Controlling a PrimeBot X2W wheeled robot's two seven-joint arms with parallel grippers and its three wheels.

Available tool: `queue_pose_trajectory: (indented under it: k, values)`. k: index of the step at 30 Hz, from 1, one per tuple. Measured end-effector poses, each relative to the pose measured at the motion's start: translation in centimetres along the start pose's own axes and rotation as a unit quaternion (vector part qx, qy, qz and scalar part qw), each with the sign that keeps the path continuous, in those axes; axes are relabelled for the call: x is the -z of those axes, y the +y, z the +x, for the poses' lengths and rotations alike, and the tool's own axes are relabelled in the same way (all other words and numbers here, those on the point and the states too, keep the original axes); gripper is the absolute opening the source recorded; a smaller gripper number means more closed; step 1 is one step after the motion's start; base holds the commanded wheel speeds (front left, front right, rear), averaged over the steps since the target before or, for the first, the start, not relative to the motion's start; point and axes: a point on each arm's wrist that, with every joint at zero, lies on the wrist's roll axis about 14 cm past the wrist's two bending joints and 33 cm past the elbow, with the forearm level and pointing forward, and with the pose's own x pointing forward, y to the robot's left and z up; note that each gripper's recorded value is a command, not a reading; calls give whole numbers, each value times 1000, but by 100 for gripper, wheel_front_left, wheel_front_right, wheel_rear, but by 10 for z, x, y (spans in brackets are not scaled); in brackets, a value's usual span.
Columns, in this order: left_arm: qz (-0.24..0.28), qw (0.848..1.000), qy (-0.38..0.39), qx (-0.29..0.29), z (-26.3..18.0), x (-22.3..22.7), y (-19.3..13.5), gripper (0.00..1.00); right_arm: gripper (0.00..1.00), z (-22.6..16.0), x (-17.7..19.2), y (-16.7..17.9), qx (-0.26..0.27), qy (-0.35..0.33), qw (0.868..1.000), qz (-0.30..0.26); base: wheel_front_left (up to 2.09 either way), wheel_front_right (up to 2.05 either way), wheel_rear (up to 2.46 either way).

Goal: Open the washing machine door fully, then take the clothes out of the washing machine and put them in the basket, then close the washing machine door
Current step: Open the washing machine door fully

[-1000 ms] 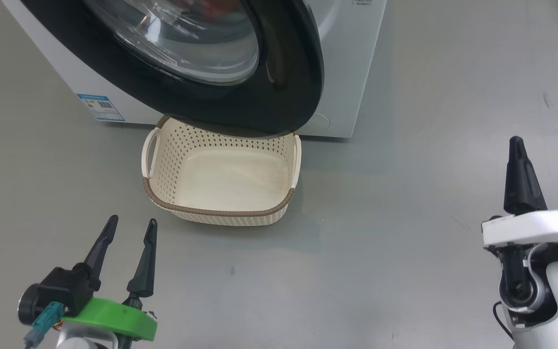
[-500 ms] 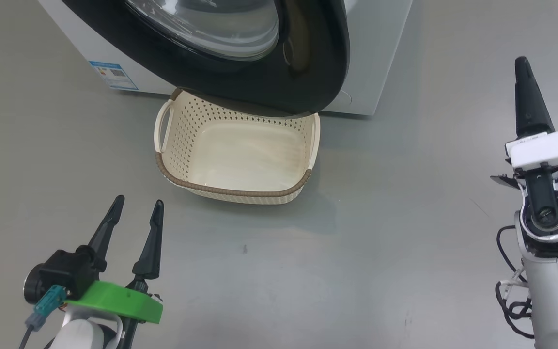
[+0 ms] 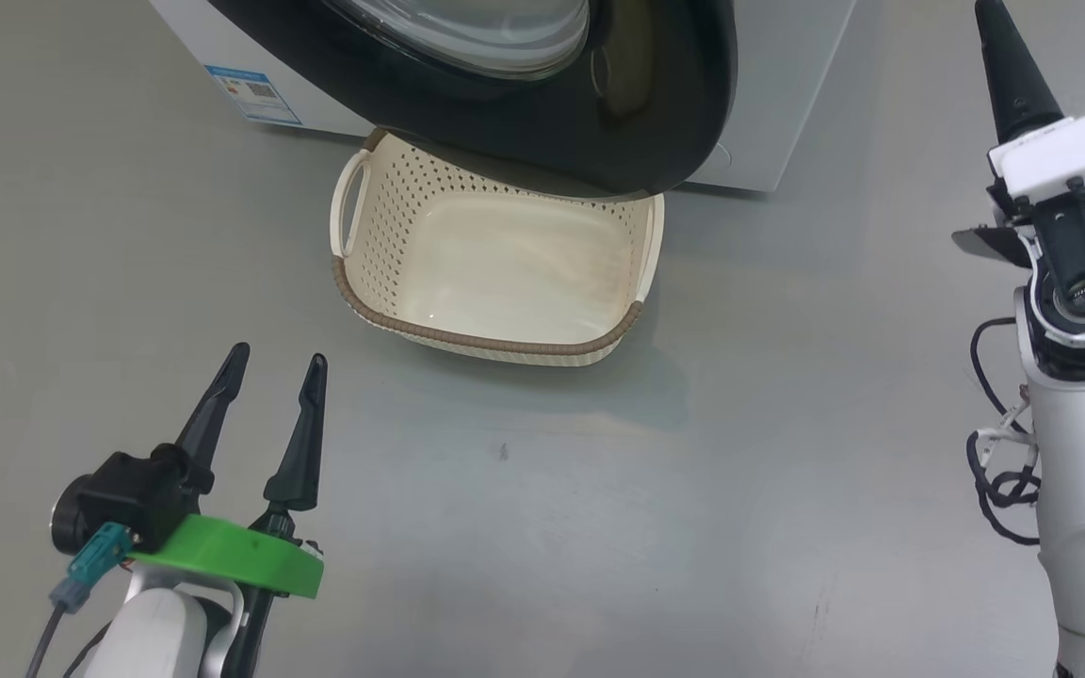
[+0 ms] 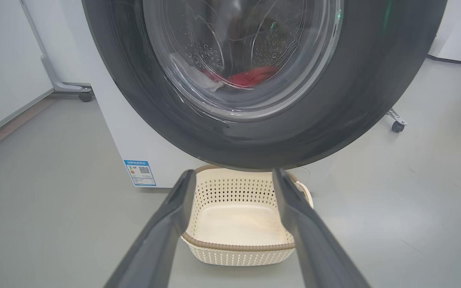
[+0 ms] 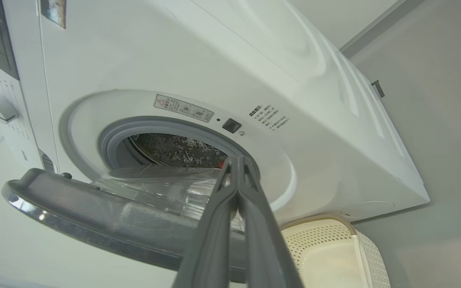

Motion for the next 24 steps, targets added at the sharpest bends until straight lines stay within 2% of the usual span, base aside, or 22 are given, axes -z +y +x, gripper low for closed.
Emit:
queue_pose_trajectory:
  k: [12, 17, 24]
  values:
    - [-5, 1000, 2, -16, 1, 0, 10, 100, 0, 41, 4, 8, -13, 36, 997, 74, 0, 0, 0]
    - [-4, 1000, 6, -24, -1, 2, 15, 100, 0, 51, 17, 17, -23, 65, 992, 110, 0, 0, 0]
    - [-3, 1000, 7, -28, -2, 3, 18, 100, 0, 57, 31, 13, -16, 98, 984, 148, 0, 0, 0]
